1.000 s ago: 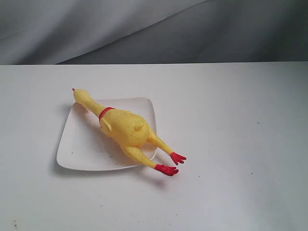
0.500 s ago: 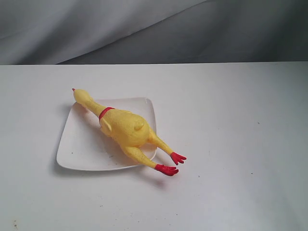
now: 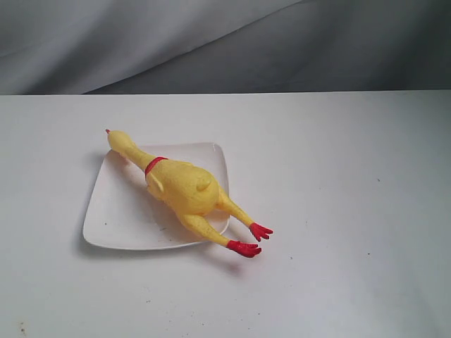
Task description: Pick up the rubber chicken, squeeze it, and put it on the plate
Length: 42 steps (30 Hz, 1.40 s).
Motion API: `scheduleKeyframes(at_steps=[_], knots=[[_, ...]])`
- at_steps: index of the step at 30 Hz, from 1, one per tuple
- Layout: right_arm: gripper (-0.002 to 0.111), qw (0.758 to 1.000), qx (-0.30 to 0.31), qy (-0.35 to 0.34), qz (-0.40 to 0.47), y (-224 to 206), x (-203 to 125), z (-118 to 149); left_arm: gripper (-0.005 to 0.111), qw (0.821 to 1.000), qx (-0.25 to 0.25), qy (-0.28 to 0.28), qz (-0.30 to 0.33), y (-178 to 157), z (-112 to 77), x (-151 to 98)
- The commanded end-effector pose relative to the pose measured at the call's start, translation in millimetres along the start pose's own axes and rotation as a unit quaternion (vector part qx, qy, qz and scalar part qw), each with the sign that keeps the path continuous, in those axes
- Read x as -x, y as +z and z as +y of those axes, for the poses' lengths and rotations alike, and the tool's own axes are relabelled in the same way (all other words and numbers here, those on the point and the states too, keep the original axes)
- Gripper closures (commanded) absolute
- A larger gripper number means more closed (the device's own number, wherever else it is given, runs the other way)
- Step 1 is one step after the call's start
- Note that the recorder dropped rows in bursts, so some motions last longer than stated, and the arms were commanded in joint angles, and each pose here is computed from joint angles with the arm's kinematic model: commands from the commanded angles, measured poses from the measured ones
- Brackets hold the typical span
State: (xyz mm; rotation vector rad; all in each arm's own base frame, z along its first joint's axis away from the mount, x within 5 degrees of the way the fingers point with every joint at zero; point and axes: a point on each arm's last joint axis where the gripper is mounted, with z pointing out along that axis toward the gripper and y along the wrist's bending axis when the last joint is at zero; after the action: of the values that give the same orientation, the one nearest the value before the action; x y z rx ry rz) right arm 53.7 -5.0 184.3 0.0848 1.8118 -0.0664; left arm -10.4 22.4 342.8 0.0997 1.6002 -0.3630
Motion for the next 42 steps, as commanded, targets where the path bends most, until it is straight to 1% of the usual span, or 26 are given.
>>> scheduleKeyframes(at_steps=[1,17,19,21,24,27,30,34,40,42], knots=[[0.108,1.000,0.004,0.005,0.000,0.1,-0.9,0.5,0.107,1.000,-0.002,-0.002,0.004,0.6,0.1,-1.8],[0.108,1.000,0.004,0.005,0.000,0.1,-0.9,0.5,0.107,1.000,-0.002,-0.002,0.004,0.6,0.1,-1.8],[0.108,1.000,0.004,0.005,0.000,0.1,-0.9,0.5,0.107,1.000,0.005,-0.003,0.002,0.4,-0.1,-1.8],[0.108,1.000,0.004,0.005,0.000,0.1,-0.9,0.5,0.107,1.000,0.029,-0.003,-0.002,-0.5,-0.9,-2.0],[0.108,1.000,0.004,0.005,0.000,0.1,-0.9,0.5,0.107,0.996,0.091,-0.005,-0.013,-2.5,-3.1,-2.4],[0.108,1.000,0.004,0.005,0.000,0.1,-0.9,0.5,0.107,0.987,0.159,-0.006,-0.025,-4.4,-5.9,-2.9],[0.108,1.000,0.004,0.005,0.000,0.1,-0.9,0.5,0.107,0.977,0.210,-0.008,-0.034,-5.5,-8.1,-3.3],[0.108,1.000,0.004,0.005,0.000,0.1,-0.9,0.5,0.107,0.969,0.242,-0.008,-0.039,-6.2,-9.6,-3.6],[0.108,1.000,0.004,0.005,0.000,0.1,-0.9,0.5,0.107,0.968,0.247,-0.008,-0.040,-6.2,-9.9,-3.6],[0.108,1.000,0.004,0.005,0.000,0.1,-0.9,0.5,0.107,0.966,0.255,0.002,-0.043,-7.0,-8.6,-2.7]])
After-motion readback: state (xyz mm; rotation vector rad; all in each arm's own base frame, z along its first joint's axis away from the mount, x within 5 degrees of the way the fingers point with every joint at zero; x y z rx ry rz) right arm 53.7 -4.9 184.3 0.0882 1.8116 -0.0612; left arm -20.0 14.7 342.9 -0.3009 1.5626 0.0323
